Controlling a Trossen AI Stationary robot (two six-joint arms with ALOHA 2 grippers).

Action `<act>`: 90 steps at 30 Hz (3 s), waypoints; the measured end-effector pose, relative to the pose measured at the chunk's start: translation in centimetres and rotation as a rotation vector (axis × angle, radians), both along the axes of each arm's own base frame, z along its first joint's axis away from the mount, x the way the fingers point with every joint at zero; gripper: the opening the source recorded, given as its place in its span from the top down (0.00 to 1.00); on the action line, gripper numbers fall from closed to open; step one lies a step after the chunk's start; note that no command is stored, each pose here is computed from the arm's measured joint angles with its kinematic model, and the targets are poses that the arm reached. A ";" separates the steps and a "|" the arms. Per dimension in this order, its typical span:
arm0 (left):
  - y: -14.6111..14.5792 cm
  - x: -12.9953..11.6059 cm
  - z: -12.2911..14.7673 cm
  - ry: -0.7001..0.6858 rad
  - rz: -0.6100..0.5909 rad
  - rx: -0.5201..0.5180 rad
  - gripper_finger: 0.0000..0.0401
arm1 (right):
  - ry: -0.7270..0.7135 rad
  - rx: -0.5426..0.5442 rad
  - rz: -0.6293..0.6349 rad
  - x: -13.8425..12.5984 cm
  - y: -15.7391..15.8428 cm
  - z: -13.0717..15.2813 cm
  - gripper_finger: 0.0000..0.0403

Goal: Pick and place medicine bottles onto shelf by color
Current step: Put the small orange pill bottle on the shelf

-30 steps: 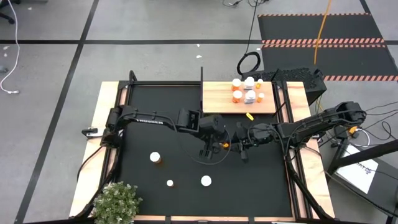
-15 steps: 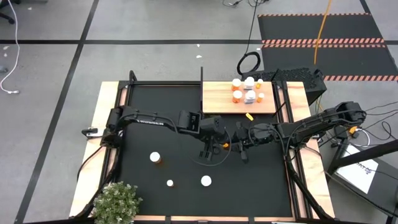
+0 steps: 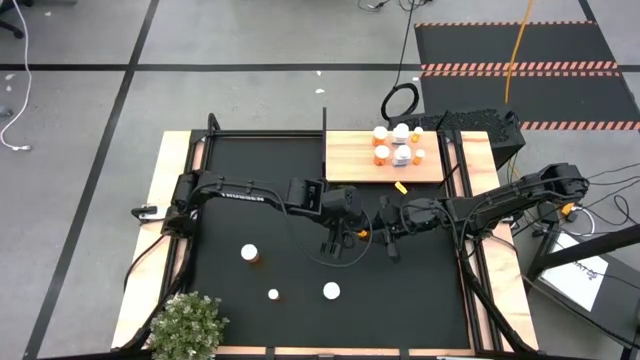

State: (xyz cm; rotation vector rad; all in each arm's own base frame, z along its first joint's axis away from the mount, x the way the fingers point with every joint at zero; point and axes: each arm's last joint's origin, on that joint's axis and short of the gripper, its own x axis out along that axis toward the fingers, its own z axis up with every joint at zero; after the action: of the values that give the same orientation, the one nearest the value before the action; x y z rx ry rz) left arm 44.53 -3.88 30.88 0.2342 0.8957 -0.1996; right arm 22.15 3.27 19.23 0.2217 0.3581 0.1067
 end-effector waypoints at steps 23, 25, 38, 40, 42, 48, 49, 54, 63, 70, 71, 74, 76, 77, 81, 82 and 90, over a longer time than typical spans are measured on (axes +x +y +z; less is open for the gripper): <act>0.0 0.0 0.1 -0.002 0.018 0.003 0.70 | -0.005 -0.003 -0.001 0.0 0.0 0.0 0.74; 0.0 0.0 0.1 -0.002 0.019 0.005 0.69 | -0.005 -0.004 -0.002 0.0 0.0 0.0 0.74; 0.0 -0.2 0.0 0.017 0.006 0.023 0.68 | -0.008 -0.097 -0.101 -1.5 -0.2 1.2 0.33; 0.1 -0.4 0.2 0.022 0.000 0.029 0.68 | -0.005 -0.113 -0.141 -2.3 -0.5 1.7 0.27; 0.5 -0.6 0.6 0.021 -0.004 0.037 0.68 | -0.004 -0.115 -0.143 -3.2 -0.6 2.3 0.24; 3.1 -1.7 2.8 0.066 0.041 0.050 0.68 | -0.002 -0.125 -0.167 -5.9 -1.2 3.5 0.24; 3.6 -1.8 3.2 0.068 0.047 0.058 0.68 | 0.004 -0.131 -0.170 -6.3 -1.2 3.5 0.24; 6.5 -2.4 5.2 0.037 0.077 0.127 0.68 | 0.041 -0.166 -0.182 -7.2 -1.5 2.1 0.28; 13.4 -3.7 8.2 -0.053 0.202 0.198 0.68 | 0.014 -0.237 -0.284 -7.8 -1.9 -2.3 0.30; 17.5 -4.1 8.6 -0.123 0.251 0.197 0.68 | -0.047 -0.317 -0.406 -8.0 -2.3 -2.7 0.30; 17.7 -4.1 8.6 -0.133 0.245 0.191 0.68 | -0.062 -0.335 -0.436 -8.0 -2.4 -2.6 0.30; 18.1 -3.7 7.7 -0.115 0.212 0.162 0.68 | -0.127 -0.389 -0.513 -7.7 -2.8 -1.4 0.30; 18.0 -3.4 7.3 -0.109 0.191 0.146 0.68 | -0.155 -0.427 -0.532 -7.4 -3.1 0.0 0.30; 18.0 -3.2 7.0 -0.098 0.184 0.139 0.68 | -0.161 -0.450 -0.541 -7.1 -3.3 0.7 0.30; 17.1 -2.4 6.6 -0.109 0.138 0.151 0.68 | -0.157 -0.540 -0.516 -5.9 -4.3 3.5 0.30; 16.7 -2.2 6.5 -0.119 0.125 0.155 0.68 | -0.153 -0.547 -0.511 -5.4 -4.7 4.2 0.30; 14.3 -1.3 6.3 -0.126 0.054 0.160 0.68 | -0.066 -0.515 -0.416 -1.2 -7.3 6.1 0.32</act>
State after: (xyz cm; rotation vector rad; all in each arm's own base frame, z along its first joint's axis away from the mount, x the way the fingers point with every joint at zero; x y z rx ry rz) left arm 43.25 10.37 37.13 0.3671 0.7924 -0.0617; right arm 20.96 -4.03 25.30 -0.2192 0.2567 -0.3859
